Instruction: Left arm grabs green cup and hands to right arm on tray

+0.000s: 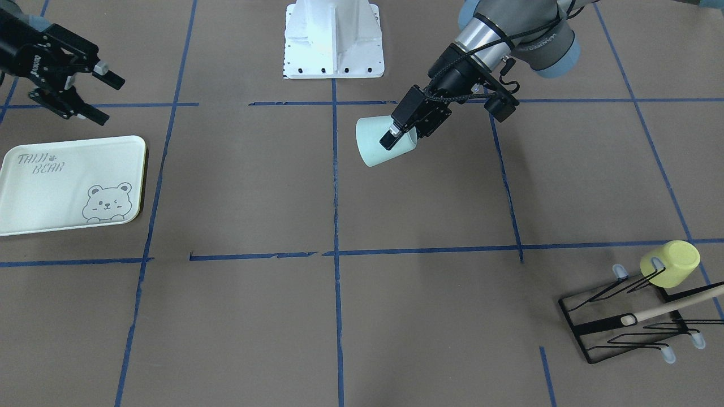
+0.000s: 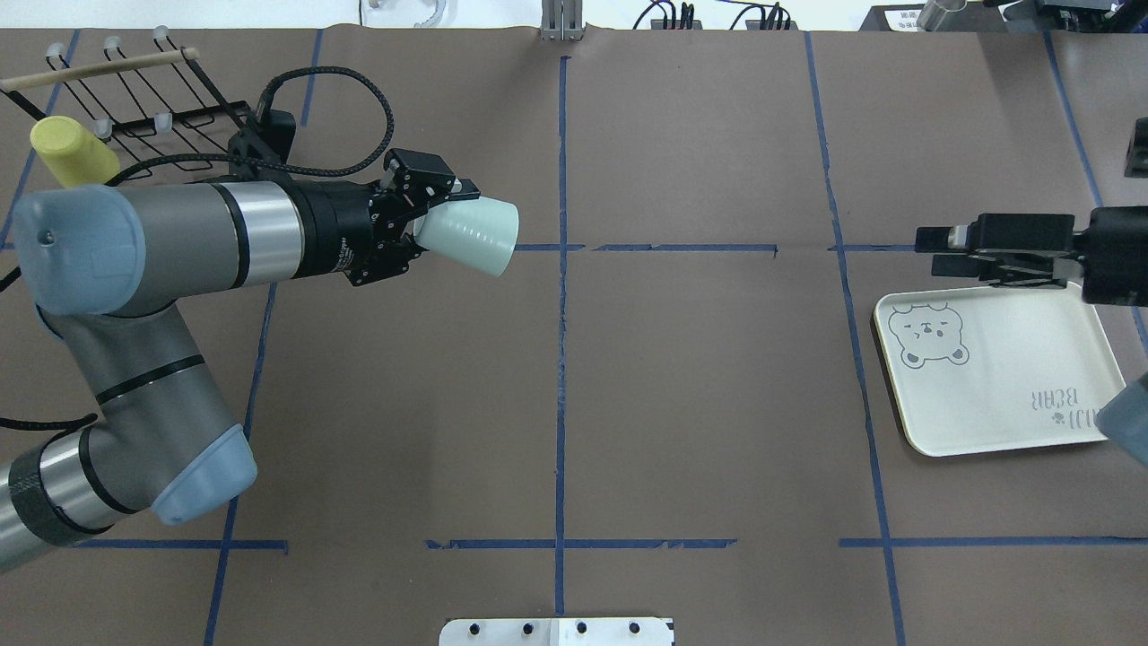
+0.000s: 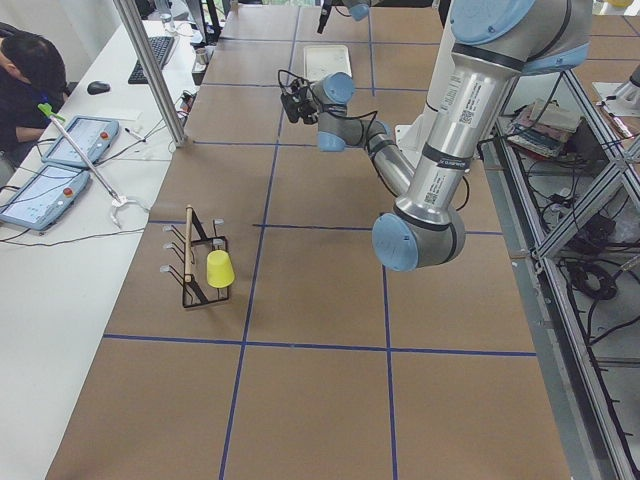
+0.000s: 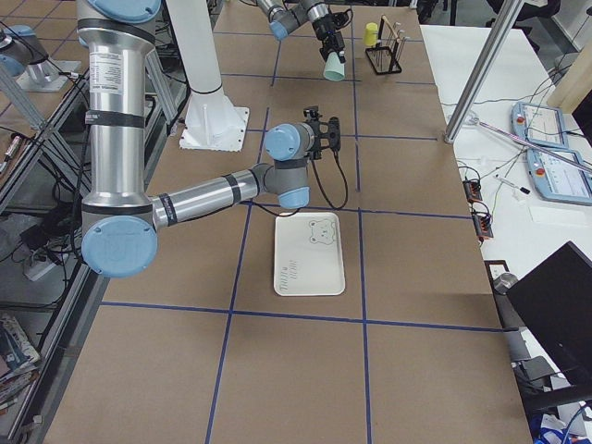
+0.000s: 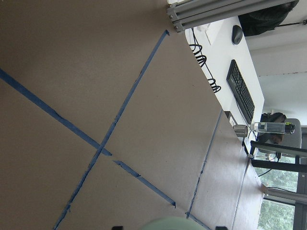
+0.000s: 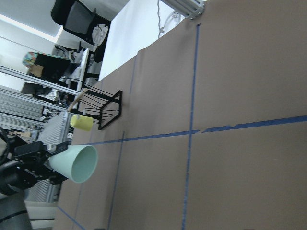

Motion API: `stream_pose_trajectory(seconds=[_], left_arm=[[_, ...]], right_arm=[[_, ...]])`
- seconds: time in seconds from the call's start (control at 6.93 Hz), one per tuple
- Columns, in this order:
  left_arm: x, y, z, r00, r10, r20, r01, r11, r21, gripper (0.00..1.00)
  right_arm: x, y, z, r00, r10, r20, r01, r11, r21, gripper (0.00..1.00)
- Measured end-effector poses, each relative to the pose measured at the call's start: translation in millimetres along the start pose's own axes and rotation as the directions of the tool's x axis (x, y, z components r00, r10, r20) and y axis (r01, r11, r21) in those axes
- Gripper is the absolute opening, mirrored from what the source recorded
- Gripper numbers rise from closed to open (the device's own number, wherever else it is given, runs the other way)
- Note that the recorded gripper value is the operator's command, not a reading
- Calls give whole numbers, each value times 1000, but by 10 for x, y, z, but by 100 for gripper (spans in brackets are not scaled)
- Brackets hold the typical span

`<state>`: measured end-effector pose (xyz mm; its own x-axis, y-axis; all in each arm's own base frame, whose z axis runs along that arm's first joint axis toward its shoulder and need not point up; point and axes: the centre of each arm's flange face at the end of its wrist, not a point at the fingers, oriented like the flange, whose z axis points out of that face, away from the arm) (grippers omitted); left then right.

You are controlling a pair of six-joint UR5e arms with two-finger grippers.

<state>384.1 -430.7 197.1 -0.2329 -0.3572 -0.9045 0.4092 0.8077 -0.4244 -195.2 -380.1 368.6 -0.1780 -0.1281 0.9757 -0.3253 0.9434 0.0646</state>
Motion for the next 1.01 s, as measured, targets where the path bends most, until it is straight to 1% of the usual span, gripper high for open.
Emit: stream_pose_trajectory(seconds=[0.14,0.29,0.43,0.58,0.72,0.87,1.01], left_arm=[[7,72,-39,998,-22,-59,20,999,-41,59],[5,152,-92,990,-50,-129,38,995,-95,59],[3,253,-158,978,-77,-194,47,987,-153,59],[-17,354,-200,965,-103,-240,53,977,-204,59],[-61,415,-215,953,-117,-278,48,969,-243,59],[-132,423,-198,943,-125,-309,39,962,-270,59],[-215,433,-156,937,-130,-324,33,957,-288,59]], right_arm=[[-116,179,262,993,52,102,-49,998,-31,100],[-317,318,539,978,111,179,-96,991,-89,100],[-509,448,759,960,159,229,-128,981,-144,100],[-618,573,893,946,191,261,-150,974,-169,100],[-685,748,1001,925,221,309,-172,969,-177,100],[-721,950,1081,897,250,365,-192,963,-189,100],[-776,1082,1165,873,275,403,-210,958,-197,99]])
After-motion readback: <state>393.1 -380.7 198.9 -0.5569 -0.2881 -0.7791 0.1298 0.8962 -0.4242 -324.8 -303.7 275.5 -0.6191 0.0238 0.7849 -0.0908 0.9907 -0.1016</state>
